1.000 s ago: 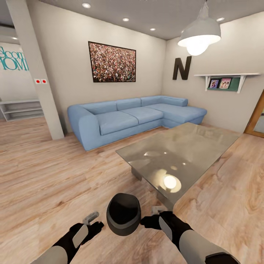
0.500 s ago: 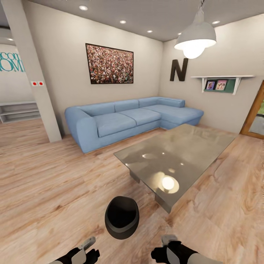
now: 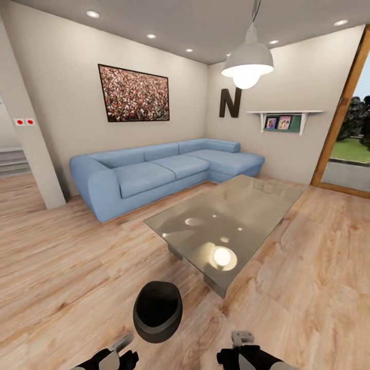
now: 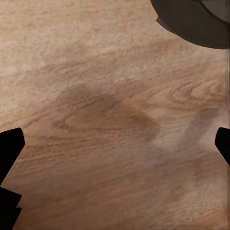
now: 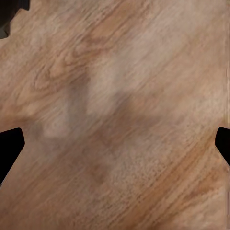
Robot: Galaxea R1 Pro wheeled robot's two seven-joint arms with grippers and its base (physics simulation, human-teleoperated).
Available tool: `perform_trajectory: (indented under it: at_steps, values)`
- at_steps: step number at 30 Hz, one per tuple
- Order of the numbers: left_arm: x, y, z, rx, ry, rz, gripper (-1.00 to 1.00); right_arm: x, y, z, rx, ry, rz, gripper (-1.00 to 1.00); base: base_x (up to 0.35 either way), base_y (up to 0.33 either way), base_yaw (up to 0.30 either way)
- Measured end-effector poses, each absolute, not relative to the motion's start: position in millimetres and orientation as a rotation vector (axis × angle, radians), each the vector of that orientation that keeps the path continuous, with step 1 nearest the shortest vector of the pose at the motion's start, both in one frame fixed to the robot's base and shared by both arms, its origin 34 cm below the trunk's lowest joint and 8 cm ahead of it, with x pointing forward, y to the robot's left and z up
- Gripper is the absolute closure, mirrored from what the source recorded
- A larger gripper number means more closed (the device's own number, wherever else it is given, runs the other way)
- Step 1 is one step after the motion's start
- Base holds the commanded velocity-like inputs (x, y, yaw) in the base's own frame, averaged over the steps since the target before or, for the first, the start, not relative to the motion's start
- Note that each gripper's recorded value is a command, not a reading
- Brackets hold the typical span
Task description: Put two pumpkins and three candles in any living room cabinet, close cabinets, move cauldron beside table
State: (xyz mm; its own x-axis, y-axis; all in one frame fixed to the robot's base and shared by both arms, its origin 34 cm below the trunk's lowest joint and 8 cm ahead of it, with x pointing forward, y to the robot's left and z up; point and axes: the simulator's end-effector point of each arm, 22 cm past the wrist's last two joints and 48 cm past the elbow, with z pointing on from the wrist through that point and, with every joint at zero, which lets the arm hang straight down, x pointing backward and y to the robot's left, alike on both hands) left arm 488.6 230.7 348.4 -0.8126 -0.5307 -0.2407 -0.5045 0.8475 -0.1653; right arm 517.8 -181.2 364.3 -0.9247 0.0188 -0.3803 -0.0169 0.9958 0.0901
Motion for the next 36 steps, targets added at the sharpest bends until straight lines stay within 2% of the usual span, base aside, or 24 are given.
perform_trajectory:
  at_steps: [10,19,36]
  values:
    - [495,233,373,-0.786,2.738,-0.132,-1.0,528,-182,390,0.014,2.673,0.125,-1.0,0.0,0.0,-0.222]
    - [499,232,393,-0.786,2.738,-0.13,-1.0,532,-183,409,0.016,2.669,0.126,-1.0,0.0,0.0,-0.096]
    - [501,234,399,-0.781,2.732,-0.127,-1.0,526,-181,412,0.018,2.672,0.131,-1.0,0.0,0.0,-0.28]
